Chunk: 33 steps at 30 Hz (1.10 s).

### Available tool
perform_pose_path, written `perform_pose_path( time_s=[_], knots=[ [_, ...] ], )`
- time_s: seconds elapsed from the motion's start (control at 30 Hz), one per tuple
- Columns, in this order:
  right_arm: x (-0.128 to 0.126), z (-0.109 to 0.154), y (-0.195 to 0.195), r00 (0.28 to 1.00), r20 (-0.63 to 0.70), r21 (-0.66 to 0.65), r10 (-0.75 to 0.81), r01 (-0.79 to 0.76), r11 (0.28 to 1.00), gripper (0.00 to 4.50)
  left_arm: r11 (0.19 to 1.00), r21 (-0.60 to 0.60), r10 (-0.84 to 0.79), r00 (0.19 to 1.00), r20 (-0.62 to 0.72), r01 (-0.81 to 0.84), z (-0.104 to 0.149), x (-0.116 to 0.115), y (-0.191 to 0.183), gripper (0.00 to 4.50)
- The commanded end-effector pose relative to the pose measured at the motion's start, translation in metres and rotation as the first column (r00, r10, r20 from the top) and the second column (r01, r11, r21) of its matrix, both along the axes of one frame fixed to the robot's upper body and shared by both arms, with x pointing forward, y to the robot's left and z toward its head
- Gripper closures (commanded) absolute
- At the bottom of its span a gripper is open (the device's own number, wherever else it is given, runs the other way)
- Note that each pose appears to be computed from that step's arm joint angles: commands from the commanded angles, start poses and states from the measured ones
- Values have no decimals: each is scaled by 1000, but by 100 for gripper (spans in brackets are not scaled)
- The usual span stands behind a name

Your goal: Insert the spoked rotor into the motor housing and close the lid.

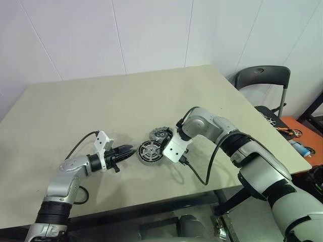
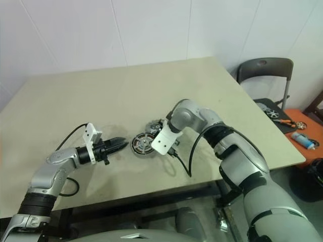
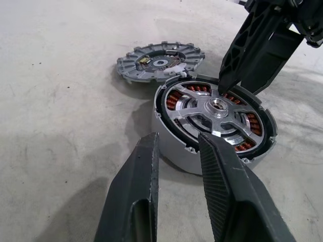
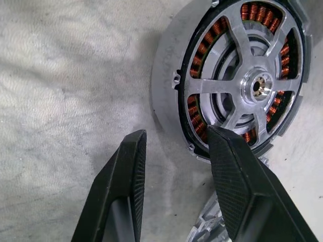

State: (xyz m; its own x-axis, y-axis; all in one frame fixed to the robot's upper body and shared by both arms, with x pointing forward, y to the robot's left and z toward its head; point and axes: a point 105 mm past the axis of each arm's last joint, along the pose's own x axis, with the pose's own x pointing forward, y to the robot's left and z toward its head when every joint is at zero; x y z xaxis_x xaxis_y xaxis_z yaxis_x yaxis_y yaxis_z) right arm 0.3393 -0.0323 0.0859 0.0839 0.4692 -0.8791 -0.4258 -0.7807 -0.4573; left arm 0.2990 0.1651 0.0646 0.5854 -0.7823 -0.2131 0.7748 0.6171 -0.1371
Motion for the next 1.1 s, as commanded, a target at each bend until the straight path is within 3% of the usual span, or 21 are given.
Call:
perform_pose_path(
  time_s=[0.03, 0.13, 0.17, 0.43, 0.53, 0.8, 1.1],
  knots=[
    [-3, 3, 8, 999, 16, 3, 49, -49, 999, 350, 1000, 0, 18, 998, 57, -18, 14, 6, 5, 319],
    [-3, 5, 11, 998, 23, 6, 55, -56, 998, 434, 1000, -2, 19, 998, 57, -19, 14, 6, 5, 319],
    [-3, 5, 11, 999, 23, -2, 50, -50, 999, 442, 1000, -2, 20, 998, 58, -20, 14, 7, 5, 319],
    [-4, 13, 15, 1000, 15, -14, 26, -26, 1000, 442, 1000, -5, 21, 998, 58, -21, 13, 7, 3, 319],
    [-6, 19, 11, 996, -62, -54, -68, 65, 996, 442, 1000, -6, 22, 998, 59, -21, 12, 8, 2, 319],
    [-35, 38, -5, 911, -302, -169, -280, 237, 957, 442, 1000, -3, 16, 998, 58, -15, 10, 9, 0, 319],
    [-31, 27, 9, 841, -363, -202, -402, 350, 915, 442, 1000, 0, 4, 998, 64, -4, 11, 12, -3, 319]
  ],
)
